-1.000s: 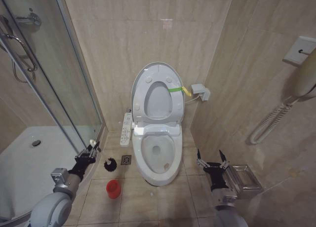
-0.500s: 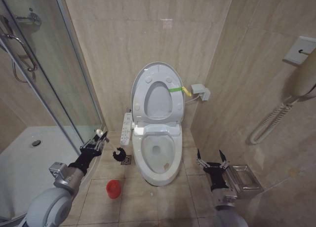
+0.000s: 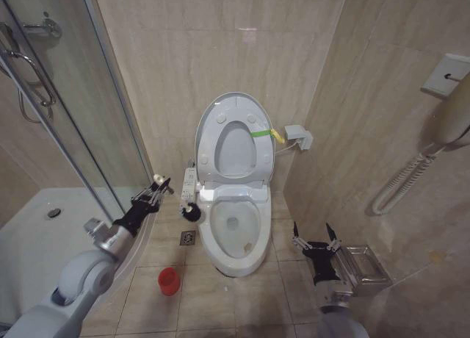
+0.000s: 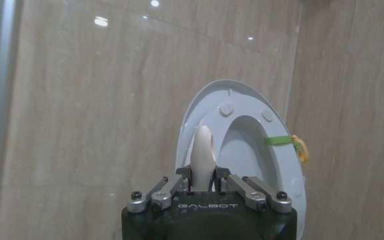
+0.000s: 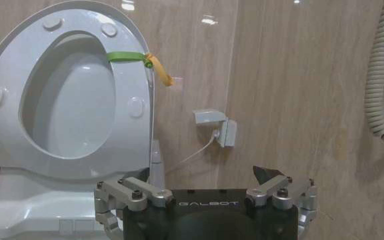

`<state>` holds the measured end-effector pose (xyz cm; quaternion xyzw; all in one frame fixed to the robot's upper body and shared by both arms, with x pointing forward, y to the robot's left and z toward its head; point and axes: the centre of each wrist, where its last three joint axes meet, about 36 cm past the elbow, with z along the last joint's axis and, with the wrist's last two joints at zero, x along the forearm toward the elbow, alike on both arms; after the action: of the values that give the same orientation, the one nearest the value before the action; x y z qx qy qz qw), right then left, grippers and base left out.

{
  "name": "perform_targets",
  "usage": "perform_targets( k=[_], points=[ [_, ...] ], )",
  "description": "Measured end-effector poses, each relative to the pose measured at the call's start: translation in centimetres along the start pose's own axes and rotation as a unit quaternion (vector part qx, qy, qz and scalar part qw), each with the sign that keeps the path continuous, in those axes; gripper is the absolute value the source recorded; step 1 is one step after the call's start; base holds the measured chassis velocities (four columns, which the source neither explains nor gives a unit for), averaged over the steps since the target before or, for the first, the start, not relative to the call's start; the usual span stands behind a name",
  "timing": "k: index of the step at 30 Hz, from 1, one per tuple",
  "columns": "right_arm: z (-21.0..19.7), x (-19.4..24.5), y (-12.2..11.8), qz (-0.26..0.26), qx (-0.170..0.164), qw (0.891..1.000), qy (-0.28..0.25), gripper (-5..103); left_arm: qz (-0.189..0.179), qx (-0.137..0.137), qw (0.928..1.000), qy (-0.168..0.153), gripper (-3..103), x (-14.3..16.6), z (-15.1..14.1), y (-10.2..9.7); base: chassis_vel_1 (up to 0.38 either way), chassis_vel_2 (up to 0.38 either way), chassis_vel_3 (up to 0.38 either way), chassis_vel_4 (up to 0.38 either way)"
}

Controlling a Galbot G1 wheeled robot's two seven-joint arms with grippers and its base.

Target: Open the toilet lid, clean the toilet bowl with a toilet brush, close the toilet lid, and flush.

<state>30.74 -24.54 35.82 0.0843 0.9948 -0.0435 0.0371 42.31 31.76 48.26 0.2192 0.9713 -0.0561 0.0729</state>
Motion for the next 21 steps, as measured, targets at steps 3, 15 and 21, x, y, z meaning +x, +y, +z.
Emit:
perform_targets(
  k=[3,15,21],
  points=[
    [0.0,0.0,0.0,0.000,0.000,1.000,0.000,100,0.005,0.009,0.9999,-0.003,22,-1.6,0.3,-0.2,0.000,0.000,0.000,0.000],
    [0.0,0.0,0.0,0.000,0.000,1.000,0.000,100,0.041,0.029,0.9987,0.011,22,-7.1,5.2,-3.5,0.000,0.000,0.000,0.000],
    [0.0,0.0,0.0,0.000,0.000,1.000,0.000,100,0.054,0.042,0.9976,0.011,22,-9.9,7.4,-4.9,0.000,0.000,0.000,0.000]
  ],
)
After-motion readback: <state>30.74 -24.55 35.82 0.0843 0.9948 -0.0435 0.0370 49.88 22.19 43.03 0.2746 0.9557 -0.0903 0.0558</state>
